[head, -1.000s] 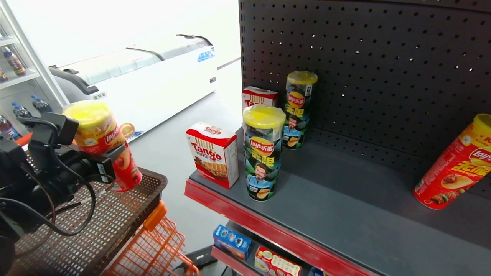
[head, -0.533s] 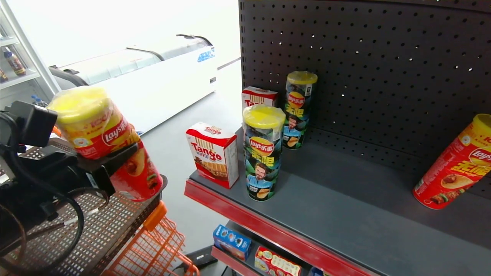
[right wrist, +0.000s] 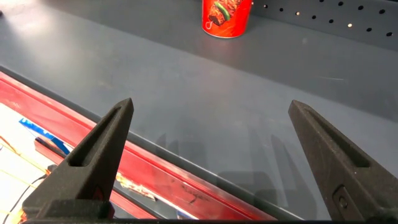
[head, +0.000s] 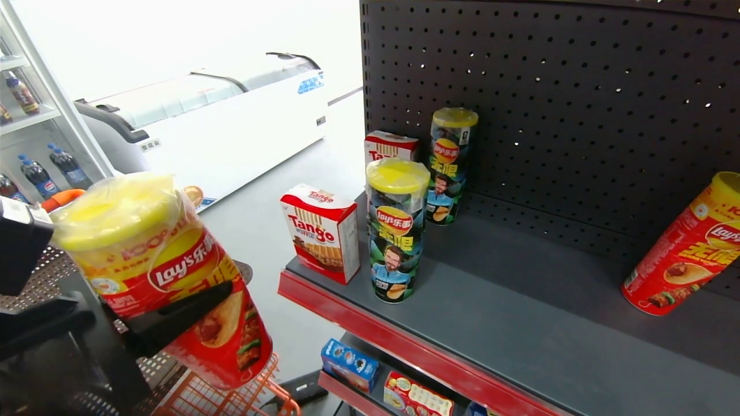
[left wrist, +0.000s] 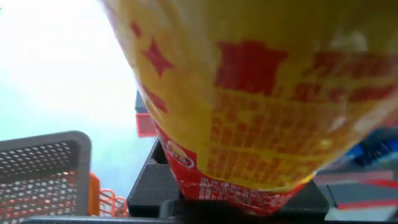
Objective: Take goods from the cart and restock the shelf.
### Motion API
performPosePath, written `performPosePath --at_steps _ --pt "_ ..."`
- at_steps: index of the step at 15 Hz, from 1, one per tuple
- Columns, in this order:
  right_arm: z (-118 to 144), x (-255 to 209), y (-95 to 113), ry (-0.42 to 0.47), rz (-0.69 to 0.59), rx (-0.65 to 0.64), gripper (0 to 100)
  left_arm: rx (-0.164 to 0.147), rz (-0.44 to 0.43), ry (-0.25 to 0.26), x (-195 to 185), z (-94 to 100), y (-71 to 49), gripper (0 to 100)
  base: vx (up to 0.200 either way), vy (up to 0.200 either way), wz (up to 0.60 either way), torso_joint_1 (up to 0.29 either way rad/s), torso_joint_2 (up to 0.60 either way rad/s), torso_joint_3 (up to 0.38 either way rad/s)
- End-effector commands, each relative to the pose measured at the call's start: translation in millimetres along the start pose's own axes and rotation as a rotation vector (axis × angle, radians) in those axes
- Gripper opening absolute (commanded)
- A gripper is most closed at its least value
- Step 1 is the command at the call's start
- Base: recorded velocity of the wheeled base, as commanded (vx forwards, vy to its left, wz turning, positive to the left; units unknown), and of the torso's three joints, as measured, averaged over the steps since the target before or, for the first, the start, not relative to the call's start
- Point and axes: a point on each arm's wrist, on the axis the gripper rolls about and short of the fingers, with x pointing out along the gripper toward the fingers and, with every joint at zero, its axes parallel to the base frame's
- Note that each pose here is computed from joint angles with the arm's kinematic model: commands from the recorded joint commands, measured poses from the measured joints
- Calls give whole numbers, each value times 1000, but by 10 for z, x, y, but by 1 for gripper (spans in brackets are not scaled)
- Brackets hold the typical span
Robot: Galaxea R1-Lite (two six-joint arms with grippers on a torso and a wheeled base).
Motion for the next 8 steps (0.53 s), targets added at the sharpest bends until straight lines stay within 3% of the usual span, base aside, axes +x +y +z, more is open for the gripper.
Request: performPosePath --at_steps 1,8 --pt "0 1 0 1 -1 0 100 7 -73 -19 -60 18 -84 0 0 0 0 0 0 0" --pt "0 1 0 1 -1 0 100 13 -270 -18 -50 34 -122 0 0 0 0 0 0 0"
